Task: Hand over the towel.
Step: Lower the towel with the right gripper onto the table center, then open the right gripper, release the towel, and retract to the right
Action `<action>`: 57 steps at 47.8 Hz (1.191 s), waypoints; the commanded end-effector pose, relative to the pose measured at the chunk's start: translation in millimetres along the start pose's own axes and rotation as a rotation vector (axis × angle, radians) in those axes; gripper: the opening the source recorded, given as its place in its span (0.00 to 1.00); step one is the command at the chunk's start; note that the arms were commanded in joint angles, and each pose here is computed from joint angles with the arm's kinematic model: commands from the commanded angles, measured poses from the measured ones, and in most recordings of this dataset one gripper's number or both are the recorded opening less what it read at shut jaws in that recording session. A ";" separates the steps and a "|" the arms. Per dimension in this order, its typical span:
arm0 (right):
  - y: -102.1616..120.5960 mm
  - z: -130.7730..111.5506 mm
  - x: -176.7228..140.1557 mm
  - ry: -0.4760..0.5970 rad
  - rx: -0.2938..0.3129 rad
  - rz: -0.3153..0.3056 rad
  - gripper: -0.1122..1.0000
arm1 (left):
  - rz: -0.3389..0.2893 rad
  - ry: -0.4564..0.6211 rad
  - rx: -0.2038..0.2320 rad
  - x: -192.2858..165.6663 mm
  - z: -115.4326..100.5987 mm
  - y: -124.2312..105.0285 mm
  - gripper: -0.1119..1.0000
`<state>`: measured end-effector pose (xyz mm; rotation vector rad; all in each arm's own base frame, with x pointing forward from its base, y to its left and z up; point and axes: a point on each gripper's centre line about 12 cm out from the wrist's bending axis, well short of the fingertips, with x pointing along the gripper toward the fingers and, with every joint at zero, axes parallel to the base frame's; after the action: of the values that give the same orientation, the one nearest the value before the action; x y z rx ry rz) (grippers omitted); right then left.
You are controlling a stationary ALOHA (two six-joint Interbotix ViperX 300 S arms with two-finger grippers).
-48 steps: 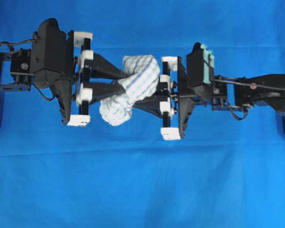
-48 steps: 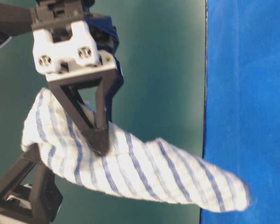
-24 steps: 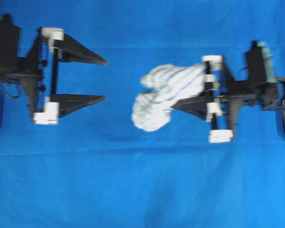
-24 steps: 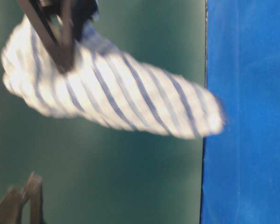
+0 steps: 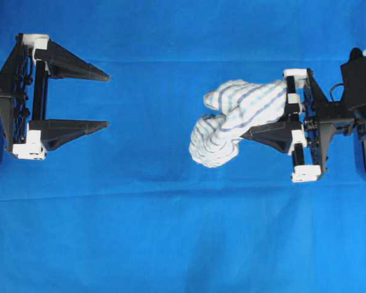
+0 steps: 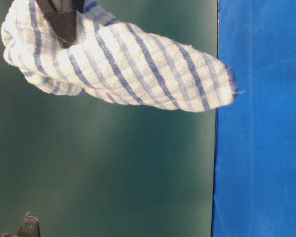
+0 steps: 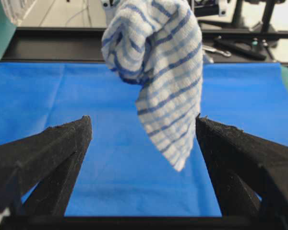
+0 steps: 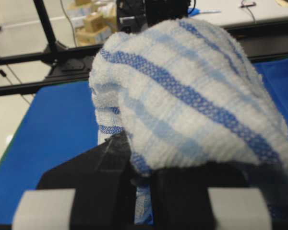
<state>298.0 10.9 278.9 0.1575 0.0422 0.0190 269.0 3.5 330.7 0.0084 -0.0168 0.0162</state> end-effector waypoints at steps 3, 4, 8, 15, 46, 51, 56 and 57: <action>-5.9 8.6 11.0 0.011 0.012 -0.025 0.16 | -0.002 -0.029 -0.002 -0.1 7.7 -0.7 0.93; -7.9 7.5 13.7 0.029 0.016 -0.034 0.16 | -0.002 -0.031 0.000 -0.1 7.9 -0.7 0.93; -18.2 2.8 26.1 0.118 0.022 -0.074 0.16 | -0.004 -0.034 -0.002 -0.1 8.3 -1.1 0.93; -41.7 -13.6 52.4 0.308 0.040 -0.155 0.16 | -0.002 -0.035 0.000 0.5 8.0 -0.7 0.93; -85.0 -144.7 105.2 0.833 0.073 -0.260 0.16 | -0.002 -0.020 0.003 1.3 3.4 -0.7 0.93; -85.0 -143.9 105.4 0.831 0.065 -0.257 0.16 | -0.002 -0.017 0.002 1.1 2.2 -0.7 0.93; -85.1 -144.7 105.2 0.835 0.064 -0.257 0.16 | -0.002 -0.015 0.002 1.3 1.3 -0.7 0.93; -85.0 -144.1 105.2 0.833 0.064 -0.256 0.16 | -0.002 -0.017 0.002 1.0 1.7 -0.7 0.93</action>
<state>393.3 -46.3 109.0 0.2027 0.9265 -0.1749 269.7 3.1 327.0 0.0100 -0.0121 0.0148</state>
